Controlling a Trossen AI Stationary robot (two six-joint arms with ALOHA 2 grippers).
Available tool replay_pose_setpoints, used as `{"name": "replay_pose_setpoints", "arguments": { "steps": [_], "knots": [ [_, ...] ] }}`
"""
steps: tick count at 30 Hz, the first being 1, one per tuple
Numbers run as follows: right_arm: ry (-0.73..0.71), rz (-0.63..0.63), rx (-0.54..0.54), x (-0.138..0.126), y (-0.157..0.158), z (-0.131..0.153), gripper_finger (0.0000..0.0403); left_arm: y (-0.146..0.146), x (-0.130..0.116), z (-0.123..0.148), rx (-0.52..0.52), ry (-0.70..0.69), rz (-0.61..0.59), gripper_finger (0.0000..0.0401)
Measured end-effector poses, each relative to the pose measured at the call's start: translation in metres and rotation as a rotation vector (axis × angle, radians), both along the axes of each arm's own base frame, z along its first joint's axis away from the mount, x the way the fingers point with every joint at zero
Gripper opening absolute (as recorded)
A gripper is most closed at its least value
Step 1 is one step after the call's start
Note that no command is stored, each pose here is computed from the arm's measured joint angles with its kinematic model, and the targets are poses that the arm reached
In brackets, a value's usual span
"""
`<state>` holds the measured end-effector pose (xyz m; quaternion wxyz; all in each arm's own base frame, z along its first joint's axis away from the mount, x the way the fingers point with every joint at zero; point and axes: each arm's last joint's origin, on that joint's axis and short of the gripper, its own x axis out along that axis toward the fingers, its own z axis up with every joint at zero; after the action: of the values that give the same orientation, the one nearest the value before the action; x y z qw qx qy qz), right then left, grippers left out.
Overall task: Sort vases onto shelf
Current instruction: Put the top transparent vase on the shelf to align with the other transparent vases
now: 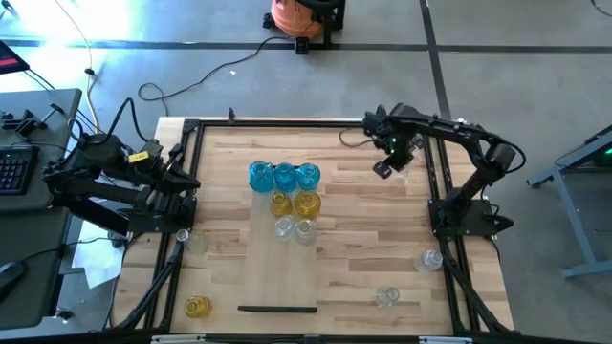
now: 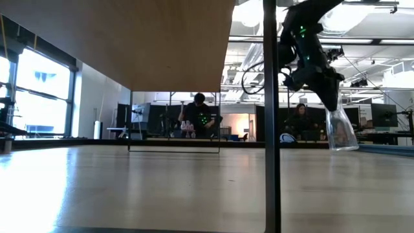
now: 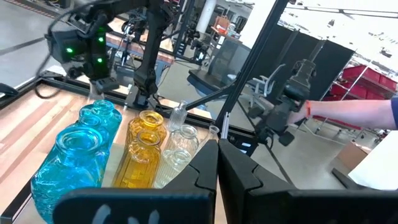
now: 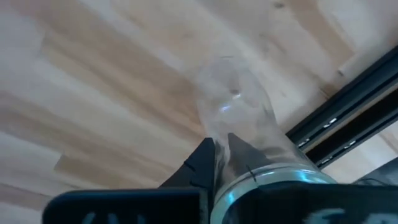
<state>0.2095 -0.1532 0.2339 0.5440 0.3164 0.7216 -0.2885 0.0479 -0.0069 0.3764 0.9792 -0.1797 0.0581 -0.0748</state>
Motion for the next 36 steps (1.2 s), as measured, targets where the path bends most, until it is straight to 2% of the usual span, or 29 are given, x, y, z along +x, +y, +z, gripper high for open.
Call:
{"name": "replay_pose_setpoints", "arguments": {
  "steps": [6, 11, 17, 25, 31, 36],
  "knots": [
    [-0.044, 0.058, -0.011, 0.014, 0.036, 0.012, 0.0008, 0.0, 0.0, 0.0, 0.0, 0.0, 0.007, 0.0],
    [-0.109, 0.069, -0.021, 0.019, 0.068, 0.034, 0.001, 0.001, 0.0, 0.0, 0.002, -0.004, 0.041, 0.0],
    [-0.215, 0.114, -0.064, 0.03, 0.098, 0.087, 0.0009, 0.002, 0.001, 0.003, -0.009, -0.025, 0.075, 0.0],
    [-0.53, 0.17, -0.107, 0.035, 0.14, 0.171, 0.0006, 0.005, 0.001, 0.003, -0.041, -0.022, 0.174, 0.0],
    [-0.686, 0.214, -0.062, 0.026, 0.179, 0.208, 0.0006, 0.006, 0.004, -0.003, -0.075, -0.001, 0.245, 0.0],
    [-0.732, 0.291, 0.049, 0.014, 0.214, 0.221, 0.0006, 0.007, 0.009, -0.012, -0.098, 0.036, 0.298, 0.0]
  ]
}}
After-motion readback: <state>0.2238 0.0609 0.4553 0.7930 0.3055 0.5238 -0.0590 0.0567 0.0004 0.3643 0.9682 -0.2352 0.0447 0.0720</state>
